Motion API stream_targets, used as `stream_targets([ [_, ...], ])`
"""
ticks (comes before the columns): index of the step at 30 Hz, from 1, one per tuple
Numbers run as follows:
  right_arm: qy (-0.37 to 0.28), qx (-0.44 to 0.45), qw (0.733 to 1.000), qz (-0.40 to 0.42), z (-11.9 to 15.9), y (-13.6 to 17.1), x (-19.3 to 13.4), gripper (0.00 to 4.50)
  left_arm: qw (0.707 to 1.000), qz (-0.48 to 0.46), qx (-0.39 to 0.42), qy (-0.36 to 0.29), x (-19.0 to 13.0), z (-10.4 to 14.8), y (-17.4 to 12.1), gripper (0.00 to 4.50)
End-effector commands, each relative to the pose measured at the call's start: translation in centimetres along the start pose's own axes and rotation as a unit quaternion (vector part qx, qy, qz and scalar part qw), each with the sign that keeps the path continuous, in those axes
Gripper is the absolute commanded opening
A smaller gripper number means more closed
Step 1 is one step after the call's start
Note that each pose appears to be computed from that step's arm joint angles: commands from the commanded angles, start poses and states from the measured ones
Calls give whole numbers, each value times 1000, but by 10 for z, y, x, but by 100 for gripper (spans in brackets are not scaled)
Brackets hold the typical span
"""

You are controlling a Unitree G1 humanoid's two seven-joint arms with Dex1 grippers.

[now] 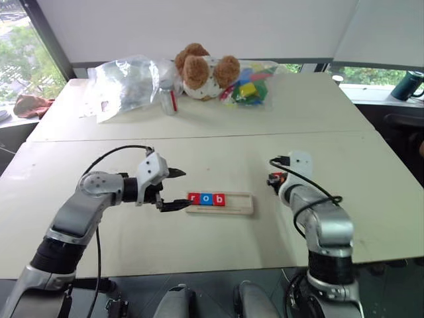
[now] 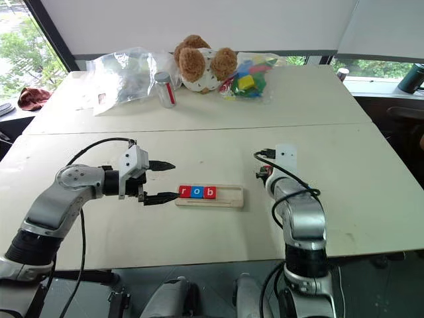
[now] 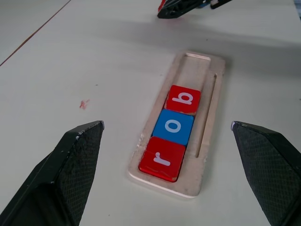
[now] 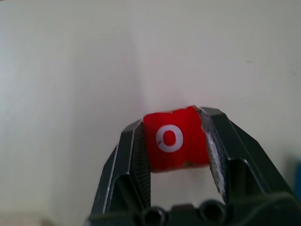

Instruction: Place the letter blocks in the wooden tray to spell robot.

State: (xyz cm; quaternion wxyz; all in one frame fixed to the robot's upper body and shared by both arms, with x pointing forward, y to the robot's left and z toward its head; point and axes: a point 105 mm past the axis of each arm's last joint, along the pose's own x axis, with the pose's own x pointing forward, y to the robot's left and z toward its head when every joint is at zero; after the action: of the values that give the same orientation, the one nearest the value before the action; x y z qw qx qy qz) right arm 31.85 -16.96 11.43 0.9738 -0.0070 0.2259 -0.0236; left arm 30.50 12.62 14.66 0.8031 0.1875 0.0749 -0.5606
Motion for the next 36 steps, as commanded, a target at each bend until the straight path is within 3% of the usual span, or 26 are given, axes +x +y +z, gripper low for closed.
stream_targets([
  [1,19,41,999,-5,-9,7,-25,121,1000,-5,26,-10,5,8,5,450],
  [9,108,58,992,11,-48,15,-19,121,999,-21,37,-12,15,6,6,450],
  [10,111,59,992,15,-49,17,-19,228,999,-20,37,-12,15,6,6,450],
  [14,96,43,994,11,-41,10,-20,423,999,-13,36,-14,12,5,5,450],
  [15,90,37,995,9,-38,8,-21,444,999,-13,37,-14,11,5,5,450],
  [19,-13,-106,993,58,10,7,-30,444,999,-11,33,-14,1,6,6,450],
  [23,-83,-225,942,234,39,23,-40,444,999,-28,31,-8,-9,7,6,450],
  [25,-84,-275,909,301,33,16,-44,444,999,-35,32,-5,-12,8,6,450],
  [28,-35,-310,866,392,11,0,-50,444,998,-39,40,16,-17,3,8,450],
  [36,-31,-378,810,448,-9,-47,-34,444,999,-35,28,28,-28,-2,7,450],
])
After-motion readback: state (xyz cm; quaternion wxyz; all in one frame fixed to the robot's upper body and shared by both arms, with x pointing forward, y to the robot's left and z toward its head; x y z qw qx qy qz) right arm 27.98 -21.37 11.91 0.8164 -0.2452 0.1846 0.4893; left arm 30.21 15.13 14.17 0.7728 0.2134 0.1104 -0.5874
